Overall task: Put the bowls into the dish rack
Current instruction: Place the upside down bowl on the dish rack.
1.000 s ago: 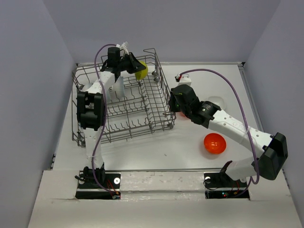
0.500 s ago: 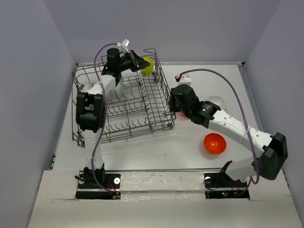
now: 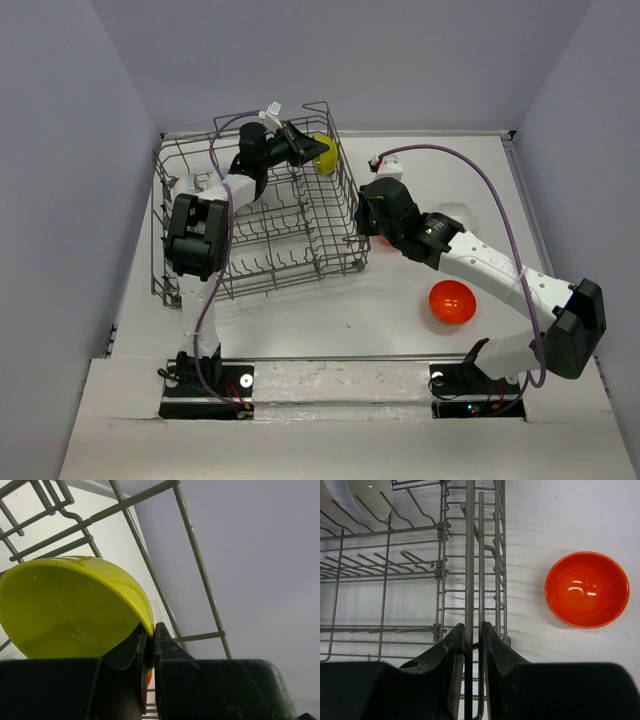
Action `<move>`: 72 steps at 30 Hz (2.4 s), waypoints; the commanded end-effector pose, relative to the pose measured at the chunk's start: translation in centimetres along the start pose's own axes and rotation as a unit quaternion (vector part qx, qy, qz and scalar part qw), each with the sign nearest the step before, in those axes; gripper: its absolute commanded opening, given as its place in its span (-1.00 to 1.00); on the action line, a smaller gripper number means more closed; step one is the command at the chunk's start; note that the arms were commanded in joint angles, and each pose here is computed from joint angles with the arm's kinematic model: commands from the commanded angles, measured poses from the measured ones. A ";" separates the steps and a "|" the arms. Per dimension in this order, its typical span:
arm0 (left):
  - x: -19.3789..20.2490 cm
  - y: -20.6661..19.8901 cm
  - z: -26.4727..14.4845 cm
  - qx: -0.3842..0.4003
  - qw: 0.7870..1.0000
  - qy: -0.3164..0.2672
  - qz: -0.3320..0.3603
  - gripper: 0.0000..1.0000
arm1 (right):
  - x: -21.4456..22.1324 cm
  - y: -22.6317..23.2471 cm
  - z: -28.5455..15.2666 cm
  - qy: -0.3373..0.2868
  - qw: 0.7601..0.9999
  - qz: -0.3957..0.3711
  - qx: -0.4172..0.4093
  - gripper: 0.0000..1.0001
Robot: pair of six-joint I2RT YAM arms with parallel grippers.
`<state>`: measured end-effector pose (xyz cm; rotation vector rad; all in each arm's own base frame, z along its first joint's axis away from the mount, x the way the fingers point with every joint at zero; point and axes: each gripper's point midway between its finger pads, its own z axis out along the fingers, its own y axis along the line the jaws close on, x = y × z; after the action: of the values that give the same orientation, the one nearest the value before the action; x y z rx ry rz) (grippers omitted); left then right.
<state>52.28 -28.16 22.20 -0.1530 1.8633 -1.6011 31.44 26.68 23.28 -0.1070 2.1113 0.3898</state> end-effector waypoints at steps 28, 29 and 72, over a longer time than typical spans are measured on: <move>-0.3 -1.2 -1.2 0.024 0.998 -0.045 0.024 -1.00 | 1.0 1.5 0.5 0.019 0.999 0.021 -0.029 -0.96; -0.3 -1.0 -1.3 0.016 0.999 -0.045 0.025 -1.00 | 1.1 1.5 0.5 0.019 0.999 0.021 -0.029 -0.96; -0.9 0.1 -2.3 -0.046 0.996 -0.045 0.057 -0.42 | 1.3 1.7 0.7 0.024 0.999 0.017 -0.034 -0.84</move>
<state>51.45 -26.37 17.58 -0.2343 1.9402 -1.4461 31.45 26.76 23.25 -0.1093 2.1120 0.3938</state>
